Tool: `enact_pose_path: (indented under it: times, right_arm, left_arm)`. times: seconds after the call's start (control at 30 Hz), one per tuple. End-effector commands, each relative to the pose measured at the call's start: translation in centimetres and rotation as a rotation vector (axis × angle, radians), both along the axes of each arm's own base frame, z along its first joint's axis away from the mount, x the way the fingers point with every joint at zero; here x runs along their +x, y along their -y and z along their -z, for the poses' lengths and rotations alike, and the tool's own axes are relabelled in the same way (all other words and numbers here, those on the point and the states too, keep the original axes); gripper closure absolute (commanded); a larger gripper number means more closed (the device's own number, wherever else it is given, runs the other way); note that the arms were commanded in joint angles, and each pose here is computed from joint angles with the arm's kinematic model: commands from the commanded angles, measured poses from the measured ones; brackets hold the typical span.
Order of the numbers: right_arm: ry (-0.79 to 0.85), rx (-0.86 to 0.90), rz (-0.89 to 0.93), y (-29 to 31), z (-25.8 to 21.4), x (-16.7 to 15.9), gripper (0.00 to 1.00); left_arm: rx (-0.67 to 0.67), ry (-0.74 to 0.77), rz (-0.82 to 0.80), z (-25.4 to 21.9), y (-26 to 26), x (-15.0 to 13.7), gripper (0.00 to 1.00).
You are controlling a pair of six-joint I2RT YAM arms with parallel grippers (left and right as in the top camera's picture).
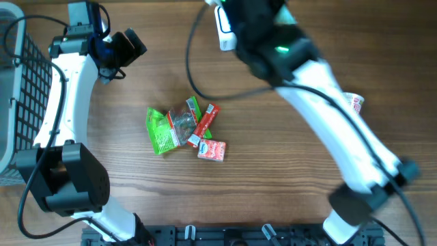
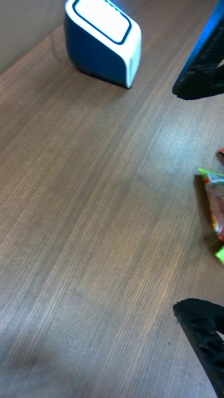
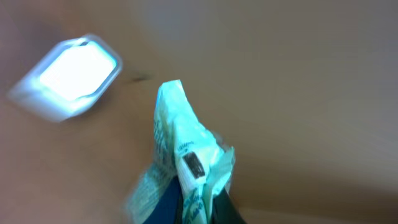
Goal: Scan the item barcode
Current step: 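Place the mint-green packet beside the noodle cup and release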
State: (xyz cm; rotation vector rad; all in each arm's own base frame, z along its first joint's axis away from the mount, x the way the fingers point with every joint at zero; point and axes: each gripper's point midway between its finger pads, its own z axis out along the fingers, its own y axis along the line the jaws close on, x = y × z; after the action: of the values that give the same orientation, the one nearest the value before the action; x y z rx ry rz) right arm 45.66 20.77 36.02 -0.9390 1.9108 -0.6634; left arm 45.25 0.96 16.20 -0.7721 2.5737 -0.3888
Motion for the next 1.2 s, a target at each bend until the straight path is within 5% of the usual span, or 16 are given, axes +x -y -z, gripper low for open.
enact_pose_path:
  times: [0.0,0.1,0.2,0.5,0.53,0.57,0.6,0.63,0.73,0.8,0.87,0.9,1.0,1.17]
  right_arm:
    - [-0.425,0.465,0.138,2.2,4.8,-7.2,0.96]
    - [-0.763,0.456,0.442,7.2,11.6,-12.3,0.96]
    - [-0.869,0.4,0.565,8.8,18.9,-13.4,0.96]
    - [-0.618,0.097,0.723,16.1,30.4,-13.1,0.96]
    - [-0.593,0.082,0.737,16.8,30.7,-13.1,0.86]
    - [-0.577,0.08,0.746,17.2,30.8,-12.9,0.39]
    - [-0.567,0.083,0.746,17.4,30.8,-12.6,0.27]
    - [-0.535,0.072,0.743,17.7,30.5,-11.9,0.18]
    - [-0.461,0.018,0.769,18.7,28.2,-11.0,0.14]
    - [-0.53,0.126,0.726,16.7,27.4,-10.8,0.14]
    - [-0.775,0.438,0.558,10.1,28.5,-12.1,0.15]
    - [-0.874,0.534,0.499,7.8,28.8,-13.1,0.23]
    - [-1.023,0.687,0.505,5.1,30.2,-15.6,0.83]
    - [-0.889,0.543,0.716,10.0,34.3,-16.7,0.88]
  left_arm:
    - [-0.005,0.004,-0.003,-0.1,-0.1,0.1,0.0]
    - [-0.005,0.004,-0.003,-0.1,-0.1,0.1,0.0]
    - [-0.005,0.004,-0.004,-0.1,-0.1,0.1,0.0]
    - [-0.005,0.004,-0.004,-0.1,-0.1,0.1,0.0]
    - [-0.005,0.004,-0.004,-0.1,-0.1,0.1,0.0]
    - [-0.005,0.004,-0.003,-0.1,-0.1,0.1,0.0]
    - [-0.005,0.004,-0.004,-0.1,-0.1,0.1,0.0]
    - [-0.005,0.004,-0.003,-0.1,-0.1,0.1,0.0]
    - [-0.005,0.004,-0.003,-0.1,-0.1,0.1,0.0]
    - [-0.005,0.004,-0.004,-0.1,-0.1,0.1,0.0]
    - [-0.005,0.004,-0.004,-0.1,-0.1,0.1,0.0]
    - [-0.005,0.004,-0.003,-0.1,-0.1,0.1,0.0]
    - [-0.005,0.004,-0.004,-0.1,-0.1,0.1,0.0]
    - [-0.005,0.004,-0.003,-0.1,-0.1,0.1,0.0]
